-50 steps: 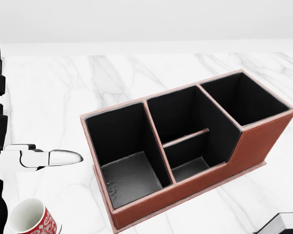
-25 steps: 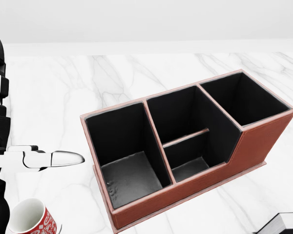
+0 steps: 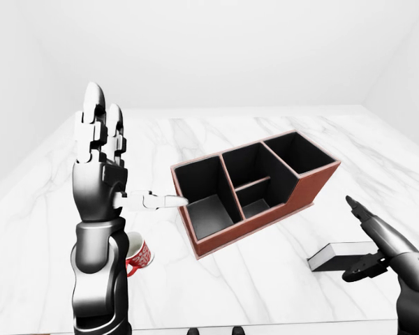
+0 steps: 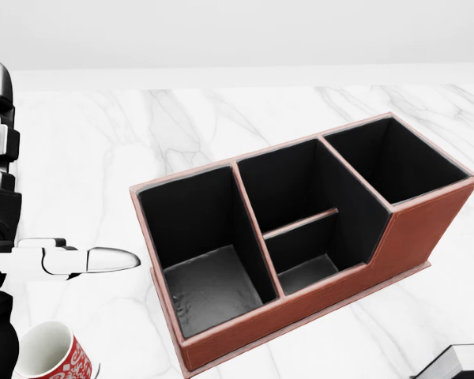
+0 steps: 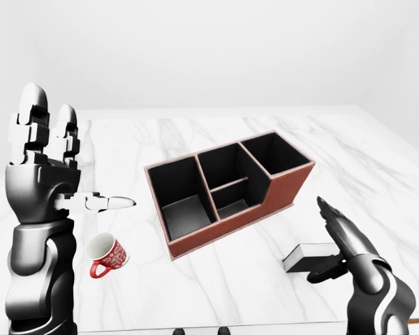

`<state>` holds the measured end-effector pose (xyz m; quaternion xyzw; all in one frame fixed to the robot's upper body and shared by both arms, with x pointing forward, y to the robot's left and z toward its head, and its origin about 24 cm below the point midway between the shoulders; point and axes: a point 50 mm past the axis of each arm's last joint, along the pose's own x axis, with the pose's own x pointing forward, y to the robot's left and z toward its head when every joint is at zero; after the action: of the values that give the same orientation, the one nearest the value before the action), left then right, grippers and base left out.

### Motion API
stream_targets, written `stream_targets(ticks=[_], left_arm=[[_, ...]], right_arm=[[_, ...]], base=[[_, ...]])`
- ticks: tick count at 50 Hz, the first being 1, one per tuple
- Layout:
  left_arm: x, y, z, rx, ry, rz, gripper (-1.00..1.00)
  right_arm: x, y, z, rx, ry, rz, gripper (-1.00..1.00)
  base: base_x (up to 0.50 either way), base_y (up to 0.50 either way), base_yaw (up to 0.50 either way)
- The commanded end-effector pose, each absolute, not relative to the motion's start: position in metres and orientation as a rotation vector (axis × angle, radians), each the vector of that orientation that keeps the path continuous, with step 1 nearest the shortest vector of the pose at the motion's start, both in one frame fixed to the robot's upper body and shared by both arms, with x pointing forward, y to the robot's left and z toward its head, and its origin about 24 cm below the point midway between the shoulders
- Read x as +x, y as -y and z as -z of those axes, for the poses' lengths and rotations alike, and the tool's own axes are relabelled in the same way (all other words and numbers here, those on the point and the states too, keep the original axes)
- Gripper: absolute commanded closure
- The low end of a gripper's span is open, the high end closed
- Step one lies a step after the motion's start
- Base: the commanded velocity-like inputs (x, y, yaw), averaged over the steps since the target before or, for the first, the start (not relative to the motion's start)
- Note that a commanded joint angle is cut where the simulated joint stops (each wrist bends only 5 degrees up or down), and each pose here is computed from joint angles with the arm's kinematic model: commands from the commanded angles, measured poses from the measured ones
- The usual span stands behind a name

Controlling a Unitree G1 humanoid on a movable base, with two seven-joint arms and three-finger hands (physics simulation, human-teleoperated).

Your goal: Pick up the book and place it in the back compartment of the caddy.

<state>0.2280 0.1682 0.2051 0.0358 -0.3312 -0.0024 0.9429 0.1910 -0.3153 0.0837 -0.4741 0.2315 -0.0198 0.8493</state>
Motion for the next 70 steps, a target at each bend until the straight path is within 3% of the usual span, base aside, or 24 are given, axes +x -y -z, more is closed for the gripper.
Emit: stream_targets(ticks=[1,70], left_arm=[[0.228,-0.168,-0.204,0.075,0.67,0.006,-1.0],[0.23,-0.163,-0.192,0.09,0.615,0.022,-1.0]], right_arm=[[0.191,0.319,-0.08,-0.989,-0.502,0.044,-1.0],[0.198,0.338,-0.059,-0.957,-0.577,0.065,-1.0]], base=[[0.0,0.0,0.0],[0.0,0.0,0.0]])
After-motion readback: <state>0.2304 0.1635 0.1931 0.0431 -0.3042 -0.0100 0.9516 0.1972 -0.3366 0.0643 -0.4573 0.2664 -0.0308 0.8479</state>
